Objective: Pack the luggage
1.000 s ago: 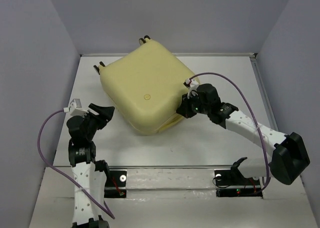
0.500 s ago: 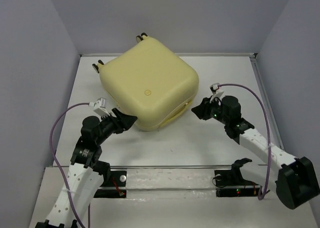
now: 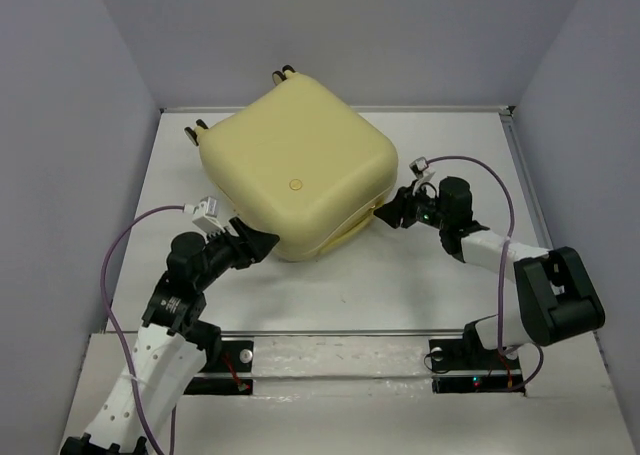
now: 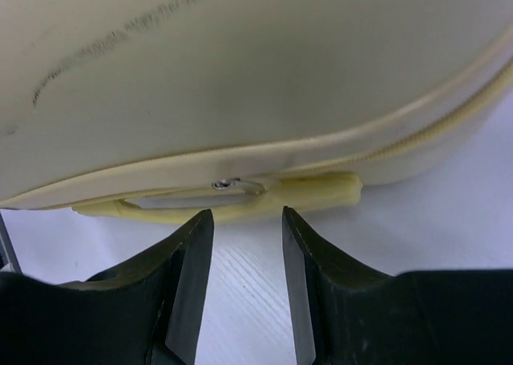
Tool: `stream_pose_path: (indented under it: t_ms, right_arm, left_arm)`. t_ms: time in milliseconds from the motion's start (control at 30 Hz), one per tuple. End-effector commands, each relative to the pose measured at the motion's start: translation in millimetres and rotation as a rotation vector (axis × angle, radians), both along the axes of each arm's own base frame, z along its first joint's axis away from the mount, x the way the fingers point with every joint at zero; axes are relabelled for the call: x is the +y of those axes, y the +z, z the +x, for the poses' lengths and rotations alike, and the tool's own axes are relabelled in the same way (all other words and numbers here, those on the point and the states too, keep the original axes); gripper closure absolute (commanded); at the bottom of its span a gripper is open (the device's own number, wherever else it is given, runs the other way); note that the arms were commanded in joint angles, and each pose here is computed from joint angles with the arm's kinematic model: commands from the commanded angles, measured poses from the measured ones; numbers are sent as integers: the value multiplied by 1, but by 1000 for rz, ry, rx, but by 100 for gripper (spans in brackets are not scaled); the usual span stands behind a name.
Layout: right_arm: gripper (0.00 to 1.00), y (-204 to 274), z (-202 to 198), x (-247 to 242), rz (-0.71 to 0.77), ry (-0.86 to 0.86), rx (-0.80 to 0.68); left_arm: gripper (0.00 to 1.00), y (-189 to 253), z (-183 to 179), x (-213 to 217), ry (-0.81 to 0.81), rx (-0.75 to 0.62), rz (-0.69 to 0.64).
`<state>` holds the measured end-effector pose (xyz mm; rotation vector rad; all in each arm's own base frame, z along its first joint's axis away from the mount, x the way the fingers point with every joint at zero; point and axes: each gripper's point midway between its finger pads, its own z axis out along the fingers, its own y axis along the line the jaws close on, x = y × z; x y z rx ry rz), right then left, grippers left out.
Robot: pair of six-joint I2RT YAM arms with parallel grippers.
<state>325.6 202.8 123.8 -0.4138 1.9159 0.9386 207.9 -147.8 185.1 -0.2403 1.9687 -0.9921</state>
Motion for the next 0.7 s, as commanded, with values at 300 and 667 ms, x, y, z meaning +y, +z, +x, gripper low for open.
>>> stream_pose_path:
  t_ms: [300,667]
  right_arm:
    - [40,30,41,21,49,96,-284]
    - [56,66,38,23,236,35,-454]
  left_arm:
    - [30,10,11,-6,-3,-51,-29]
    - [31,-1,15,-2,33,-26,-11]
